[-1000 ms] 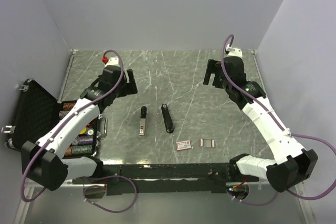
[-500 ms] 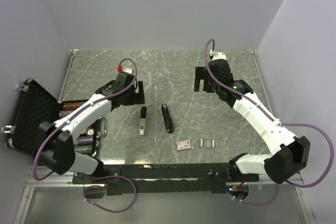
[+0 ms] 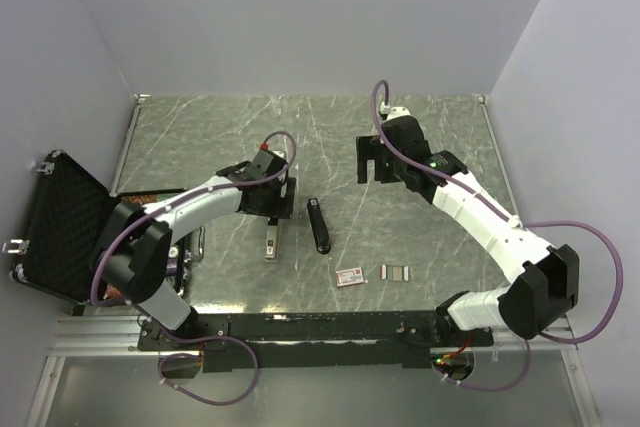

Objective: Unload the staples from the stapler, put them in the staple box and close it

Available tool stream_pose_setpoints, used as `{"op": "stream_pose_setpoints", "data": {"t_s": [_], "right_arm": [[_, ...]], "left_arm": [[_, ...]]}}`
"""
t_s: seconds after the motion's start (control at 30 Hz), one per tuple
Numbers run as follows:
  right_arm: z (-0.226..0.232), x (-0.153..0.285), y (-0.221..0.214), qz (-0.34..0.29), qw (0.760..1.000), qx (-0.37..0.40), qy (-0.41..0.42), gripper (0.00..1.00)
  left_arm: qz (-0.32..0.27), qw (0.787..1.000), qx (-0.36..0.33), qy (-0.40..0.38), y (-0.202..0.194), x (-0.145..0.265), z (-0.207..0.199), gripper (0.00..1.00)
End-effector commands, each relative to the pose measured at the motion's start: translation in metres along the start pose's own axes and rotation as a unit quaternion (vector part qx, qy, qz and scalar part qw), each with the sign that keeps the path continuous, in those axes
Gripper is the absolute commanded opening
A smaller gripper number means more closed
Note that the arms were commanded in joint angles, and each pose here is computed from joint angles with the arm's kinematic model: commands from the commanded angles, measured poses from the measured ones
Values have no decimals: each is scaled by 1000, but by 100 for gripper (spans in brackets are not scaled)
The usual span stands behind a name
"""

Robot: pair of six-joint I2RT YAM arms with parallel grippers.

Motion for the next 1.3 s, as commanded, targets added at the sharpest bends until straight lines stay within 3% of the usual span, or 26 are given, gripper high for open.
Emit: {"op": "stream_pose_setpoints", "data": {"t_s": [0.0,0.67,0.8,0.83,1.1,1.27], "right_arm": [[5,-1,-2,0,1000,8,16,100],[14,-4,-12,22,999,25,31,100],[16,-2,-13,25,999,31,31,100],[16,-1,-13,26,999,33,31,100],[32,3,-31,63,993,78,65,100],[49,3,-57,117,982,107,104,100]], "left_arm": [[3,1000,-21,19,6,-6,-5,86],[8,998,-48,44,1,-15,-13,48],[7,998,-49,39,2,-15,-15,6],[7,998,-50,41,2,-15,-14,1],[-21,997,-71,5,4,8,-23,1],[-41,993,-104,-46,-1,30,-38,1]]}}
Point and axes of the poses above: each gripper's point midway between its finger pads, its own x axis back along the fingers, its own z axis along the line the jaws close on, y = z × x, the point moved 5 cm from there along x, back along the fingers, and after that the axes turned 11 degrees about -x, right-handed, at the moved point
